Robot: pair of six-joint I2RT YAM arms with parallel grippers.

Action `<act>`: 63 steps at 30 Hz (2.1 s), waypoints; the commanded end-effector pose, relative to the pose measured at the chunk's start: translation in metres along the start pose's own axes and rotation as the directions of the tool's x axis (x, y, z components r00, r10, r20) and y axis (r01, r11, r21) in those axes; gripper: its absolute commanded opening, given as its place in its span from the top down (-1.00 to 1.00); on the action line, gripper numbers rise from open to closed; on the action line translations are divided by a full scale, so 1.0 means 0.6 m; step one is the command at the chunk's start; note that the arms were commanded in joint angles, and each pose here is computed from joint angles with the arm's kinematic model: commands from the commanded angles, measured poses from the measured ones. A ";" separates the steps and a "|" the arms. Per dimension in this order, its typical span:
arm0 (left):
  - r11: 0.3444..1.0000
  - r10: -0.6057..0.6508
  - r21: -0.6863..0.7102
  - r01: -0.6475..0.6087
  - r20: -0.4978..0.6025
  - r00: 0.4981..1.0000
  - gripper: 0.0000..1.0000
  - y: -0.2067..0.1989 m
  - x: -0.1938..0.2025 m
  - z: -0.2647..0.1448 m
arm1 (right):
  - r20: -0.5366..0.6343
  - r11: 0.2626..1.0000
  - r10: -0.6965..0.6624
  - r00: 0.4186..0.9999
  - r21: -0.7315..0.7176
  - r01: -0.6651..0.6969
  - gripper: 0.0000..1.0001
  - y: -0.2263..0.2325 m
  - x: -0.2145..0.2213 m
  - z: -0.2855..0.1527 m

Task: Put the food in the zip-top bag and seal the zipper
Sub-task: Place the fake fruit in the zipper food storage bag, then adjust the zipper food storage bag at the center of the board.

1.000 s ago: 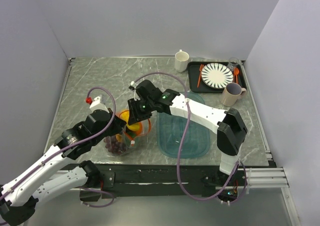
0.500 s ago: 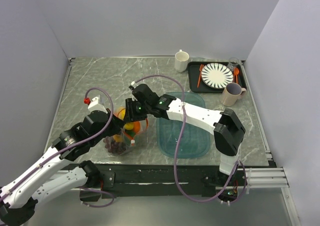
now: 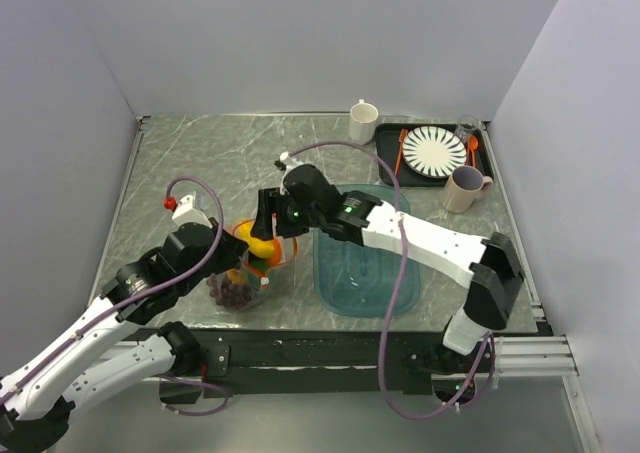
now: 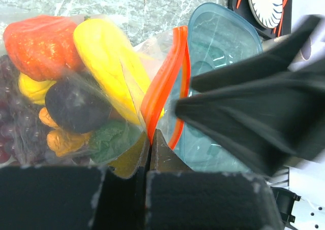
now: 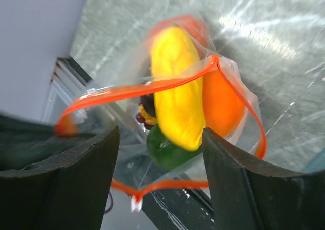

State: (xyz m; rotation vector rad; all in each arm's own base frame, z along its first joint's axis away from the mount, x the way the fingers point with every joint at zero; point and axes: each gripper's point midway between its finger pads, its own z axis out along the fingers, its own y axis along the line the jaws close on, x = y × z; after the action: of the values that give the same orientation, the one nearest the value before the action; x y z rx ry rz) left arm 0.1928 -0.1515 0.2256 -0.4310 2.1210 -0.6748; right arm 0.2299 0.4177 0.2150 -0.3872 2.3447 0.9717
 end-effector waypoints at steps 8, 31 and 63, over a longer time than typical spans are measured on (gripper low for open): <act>1.000 -0.024 0.019 0.023 0.048 0.999 0.99 -0.008 -0.023 -0.012 | 0.090 0.966 0.028 0.996 0.253 -0.050 -0.42 -0.108 0.012 -0.085; 1.000 -0.013 0.018 0.012 0.041 0.999 0.99 -0.011 -0.023 -0.013 | -0.057 0.980 0.170 0.984 0.117 -0.162 -0.23 -0.113 0.081 -0.008; 0.988 0.057 0.146 -0.049 -0.054 0.997 0.91 -0.067 0.000 -0.001 | 0.037 0.927 0.096 0.995 -0.367 -0.076 1.00 0.055 -0.027 -0.101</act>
State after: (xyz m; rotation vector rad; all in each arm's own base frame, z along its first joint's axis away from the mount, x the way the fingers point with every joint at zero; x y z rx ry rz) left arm 0.1925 -0.1670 0.2203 -0.3646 2.1692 -0.7057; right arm 0.2016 0.3824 0.2030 -0.2975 2.3742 1.2897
